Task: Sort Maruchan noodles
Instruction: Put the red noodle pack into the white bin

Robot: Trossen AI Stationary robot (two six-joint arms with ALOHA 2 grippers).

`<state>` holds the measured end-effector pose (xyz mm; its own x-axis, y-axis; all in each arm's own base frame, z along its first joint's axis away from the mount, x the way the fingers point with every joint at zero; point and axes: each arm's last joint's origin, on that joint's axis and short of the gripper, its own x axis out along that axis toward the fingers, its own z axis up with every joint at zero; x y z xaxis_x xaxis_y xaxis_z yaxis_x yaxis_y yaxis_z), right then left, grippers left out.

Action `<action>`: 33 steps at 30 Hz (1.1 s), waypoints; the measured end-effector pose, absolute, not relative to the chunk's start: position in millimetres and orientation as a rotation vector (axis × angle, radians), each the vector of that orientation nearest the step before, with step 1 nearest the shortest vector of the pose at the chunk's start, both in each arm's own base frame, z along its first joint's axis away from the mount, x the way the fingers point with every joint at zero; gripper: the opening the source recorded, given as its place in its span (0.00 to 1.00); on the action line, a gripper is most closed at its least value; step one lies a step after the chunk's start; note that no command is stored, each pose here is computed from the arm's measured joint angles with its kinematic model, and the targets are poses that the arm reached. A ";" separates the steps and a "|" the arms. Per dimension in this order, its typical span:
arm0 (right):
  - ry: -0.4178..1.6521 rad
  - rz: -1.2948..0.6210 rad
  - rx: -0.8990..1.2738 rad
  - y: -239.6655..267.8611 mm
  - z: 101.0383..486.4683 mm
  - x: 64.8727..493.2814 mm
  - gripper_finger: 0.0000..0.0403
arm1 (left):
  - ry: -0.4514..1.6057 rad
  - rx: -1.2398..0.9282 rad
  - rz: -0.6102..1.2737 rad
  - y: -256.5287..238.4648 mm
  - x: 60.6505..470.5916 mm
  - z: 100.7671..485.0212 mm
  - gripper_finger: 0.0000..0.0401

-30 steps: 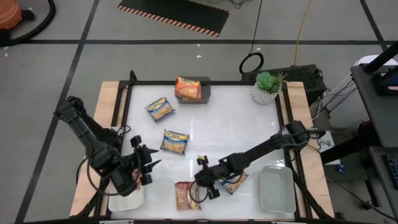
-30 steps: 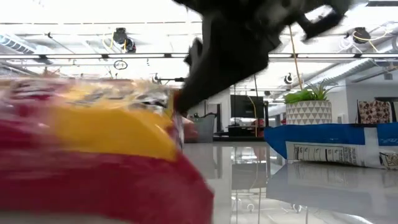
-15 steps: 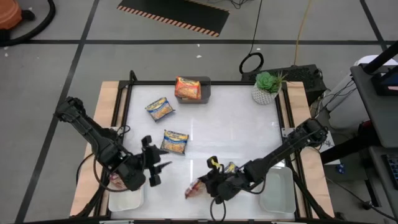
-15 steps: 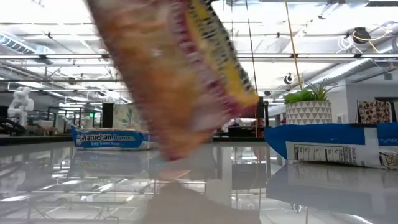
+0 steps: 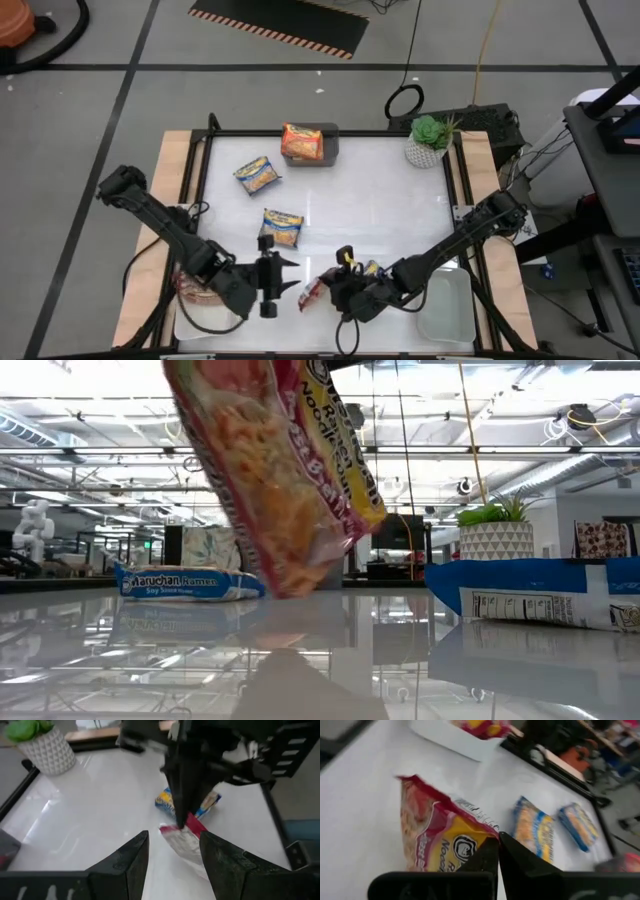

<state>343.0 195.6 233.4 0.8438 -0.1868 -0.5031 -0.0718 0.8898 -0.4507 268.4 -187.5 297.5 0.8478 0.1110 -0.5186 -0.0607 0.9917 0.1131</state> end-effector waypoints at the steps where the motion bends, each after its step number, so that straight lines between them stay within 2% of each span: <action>1: 0.566 -0.086 -0.478 195.0 233.5 342.9 0.00 | 0.563 0.095 0.098 -187.6 271.6 293.2 0.45; 7: 0.561 -0.182 -0.495 191.8 233.7 342.3 0.00 | 0.611 0.091 0.140 -185.9 289.5 271.1 0.49; 16: 0.565 -0.281 -0.472 186.0 238.0 337.5 0.00 | 0.618 0.000 0.216 -170.6 301.2 267.1 0.78; 19: 0.554 -0.316 -0.477 184.8 239.2 337.2 0.00 | 0.615 -0.019 0.231 -167.5 303.0 267.2 0.84; 33: 0.554 -0.328 -0.475 182.8 240.1 337.6 0.00 | 0.648 -0.056 0.313 -148.1 329.7 243.0 0.86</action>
